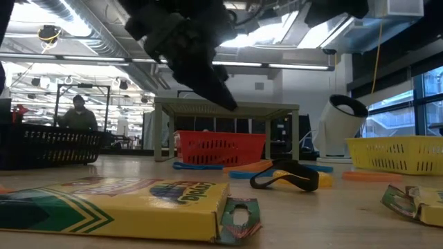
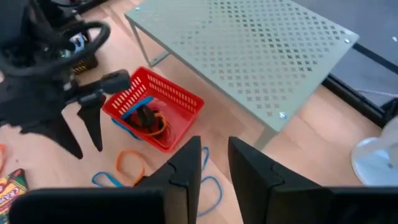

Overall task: Pick & Place Office Desk Supplies
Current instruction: Put the orange rubber band into the red bin

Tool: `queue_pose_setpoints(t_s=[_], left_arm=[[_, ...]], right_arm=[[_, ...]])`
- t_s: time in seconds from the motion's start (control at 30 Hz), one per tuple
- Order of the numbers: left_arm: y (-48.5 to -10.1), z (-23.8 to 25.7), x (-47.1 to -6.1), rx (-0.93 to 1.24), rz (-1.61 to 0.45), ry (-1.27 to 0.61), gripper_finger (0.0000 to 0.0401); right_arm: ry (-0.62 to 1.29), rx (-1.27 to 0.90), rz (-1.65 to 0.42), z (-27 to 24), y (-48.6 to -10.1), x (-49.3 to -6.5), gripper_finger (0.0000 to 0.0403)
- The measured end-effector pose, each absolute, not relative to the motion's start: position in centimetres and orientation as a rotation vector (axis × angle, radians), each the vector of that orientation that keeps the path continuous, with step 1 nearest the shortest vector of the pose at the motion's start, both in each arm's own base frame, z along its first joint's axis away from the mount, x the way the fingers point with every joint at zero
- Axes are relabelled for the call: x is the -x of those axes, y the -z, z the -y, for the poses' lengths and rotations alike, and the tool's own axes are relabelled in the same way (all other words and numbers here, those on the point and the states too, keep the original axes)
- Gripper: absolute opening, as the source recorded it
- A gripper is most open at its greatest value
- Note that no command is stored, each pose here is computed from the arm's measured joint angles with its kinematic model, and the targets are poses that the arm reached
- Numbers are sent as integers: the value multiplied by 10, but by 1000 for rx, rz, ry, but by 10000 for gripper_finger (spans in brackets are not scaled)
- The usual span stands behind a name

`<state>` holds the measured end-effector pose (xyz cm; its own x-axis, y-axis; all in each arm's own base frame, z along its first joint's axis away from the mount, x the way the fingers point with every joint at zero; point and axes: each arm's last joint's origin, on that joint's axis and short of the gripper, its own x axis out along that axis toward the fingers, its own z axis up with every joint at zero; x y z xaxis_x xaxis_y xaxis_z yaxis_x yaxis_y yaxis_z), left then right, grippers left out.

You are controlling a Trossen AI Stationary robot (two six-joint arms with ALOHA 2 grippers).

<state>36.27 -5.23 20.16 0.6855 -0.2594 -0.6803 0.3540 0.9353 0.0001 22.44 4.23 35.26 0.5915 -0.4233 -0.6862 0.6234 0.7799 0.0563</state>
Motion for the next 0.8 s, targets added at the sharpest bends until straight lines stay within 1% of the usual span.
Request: queue_pose_setpoints(t_s=[0.17, 0.3, 0.5, 0.8], left_arm=[[-192, 57, -383, -218, -782, 390, 157], [-179, 62, -395, -302, -842, 408, 169], [-153, 65, -403, -319, -962, 438, 173], [-149, 64, -403, -377, -986, 399, 164]], right_arm=[[642, -316, -742, -44, -350, -220, 81], [662, -328, -759, -44, -348, -217, 81], [635, -354, -755, -50, -353, -204, 81], [617, -422, -715, -51, -366, -176, 81]])
